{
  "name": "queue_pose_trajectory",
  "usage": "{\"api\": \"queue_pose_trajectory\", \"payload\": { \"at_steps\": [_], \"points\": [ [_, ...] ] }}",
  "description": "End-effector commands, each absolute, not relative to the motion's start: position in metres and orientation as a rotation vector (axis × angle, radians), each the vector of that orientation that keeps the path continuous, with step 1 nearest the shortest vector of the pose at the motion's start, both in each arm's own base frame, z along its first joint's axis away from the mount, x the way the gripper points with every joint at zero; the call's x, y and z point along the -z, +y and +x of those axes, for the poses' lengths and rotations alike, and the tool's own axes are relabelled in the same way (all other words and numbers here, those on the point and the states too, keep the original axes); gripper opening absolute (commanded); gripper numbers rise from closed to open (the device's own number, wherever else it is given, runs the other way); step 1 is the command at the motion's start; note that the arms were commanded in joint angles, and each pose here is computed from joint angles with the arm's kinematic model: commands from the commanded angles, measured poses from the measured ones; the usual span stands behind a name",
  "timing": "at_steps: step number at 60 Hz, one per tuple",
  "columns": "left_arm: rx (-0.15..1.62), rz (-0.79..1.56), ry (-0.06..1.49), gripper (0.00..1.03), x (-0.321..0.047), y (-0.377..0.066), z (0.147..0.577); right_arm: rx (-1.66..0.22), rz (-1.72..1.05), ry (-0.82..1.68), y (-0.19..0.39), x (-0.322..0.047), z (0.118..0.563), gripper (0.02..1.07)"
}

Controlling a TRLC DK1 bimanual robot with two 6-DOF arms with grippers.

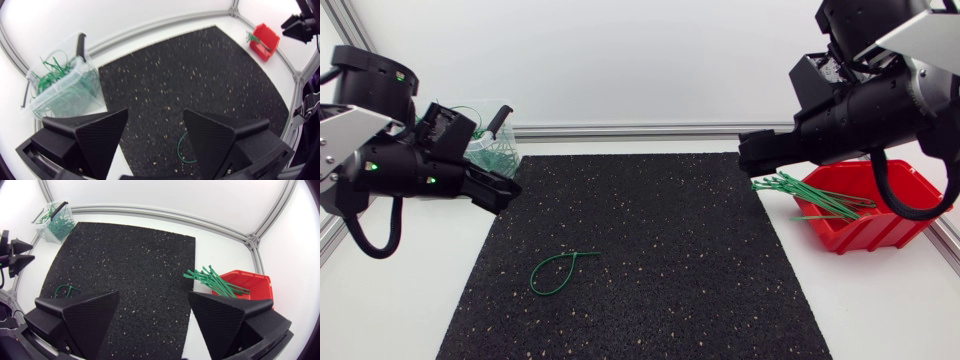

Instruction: Take a green cable tie from the red box, thread the tail through the head to close it, then place it in the transparent bin on the left.

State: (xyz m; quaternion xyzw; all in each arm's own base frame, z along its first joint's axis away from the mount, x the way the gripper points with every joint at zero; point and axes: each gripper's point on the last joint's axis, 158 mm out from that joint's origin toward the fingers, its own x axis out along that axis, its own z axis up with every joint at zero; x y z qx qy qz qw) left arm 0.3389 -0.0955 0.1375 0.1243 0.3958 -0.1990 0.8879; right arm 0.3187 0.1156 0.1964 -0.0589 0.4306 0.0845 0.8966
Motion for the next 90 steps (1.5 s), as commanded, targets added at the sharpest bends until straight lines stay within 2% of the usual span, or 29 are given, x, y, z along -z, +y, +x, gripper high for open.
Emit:
{"api": "queue_pose_trajectory", "payload": {
  "at_steps": [1,9,25,42,50,56,69,79,86,89,90],
  "points": [
    [0.449,0.313,0.958,0.98,-0.099,-0.098,0.325,-0.184,-0.146,0.9,0.115,-0.193,0.311,1.02],
    [0.484,0.333,1.153,0.98,-0.056,-0.1,0.309,-0.186,-0.149,0.913,0.111,-0.193,0.303,1.02],
    [0.556,0.394,1.38,0.98,-0.003,-0.11,0.278,-0.172,-0.145,0.915,0.101,-0.194,0.292,1.02],
    [0.52,0.455,1.472,0.97,0.022,-0.102,0.275,-0.171,-0.145,0.915,0.096,-0.189,0.282,1.02],
    [0.496,0.468,1.498,0.92,0.029,-0.098,0.278,-0.171,-0.143,0.91,0.093,-0.189,0.278,1.02],
    [0.488,0.47,1.508,0.86,0.032,-0.098,0.277,-0.172,-0.14,0.902,0.093,-0.192,0.276,1.02],
    [0.473,0.481,1.501,0.64,0.035,-0.1,0.276,-0.173,-0.137,0.893,0.091,-0.193,0.273,1.02],
    [0.48,0.49,1.494,0.55,0.039,-0.104,0.271,-0.174,-0.132,0.877,0.089,-0.197,0.268,1.02],
    [0.484,0.499,1.47,0.33,0.039,-0.107,0.272,-0.172,-0.124,0.86,0.086,-0.203,0.265,1.02],
    [0.484,0.498,1.465,0.18,0.039,-0.108,0.273,-0.173,-0.122,0.859,0.085,-0.204,0.263,1.02],
    [0.484,0.498,1.465,0.16,0.039,-0.108,0.274,-0.174,-0.122,0.857,0.085,-0.205,0.262,1.02]
  ]
}}
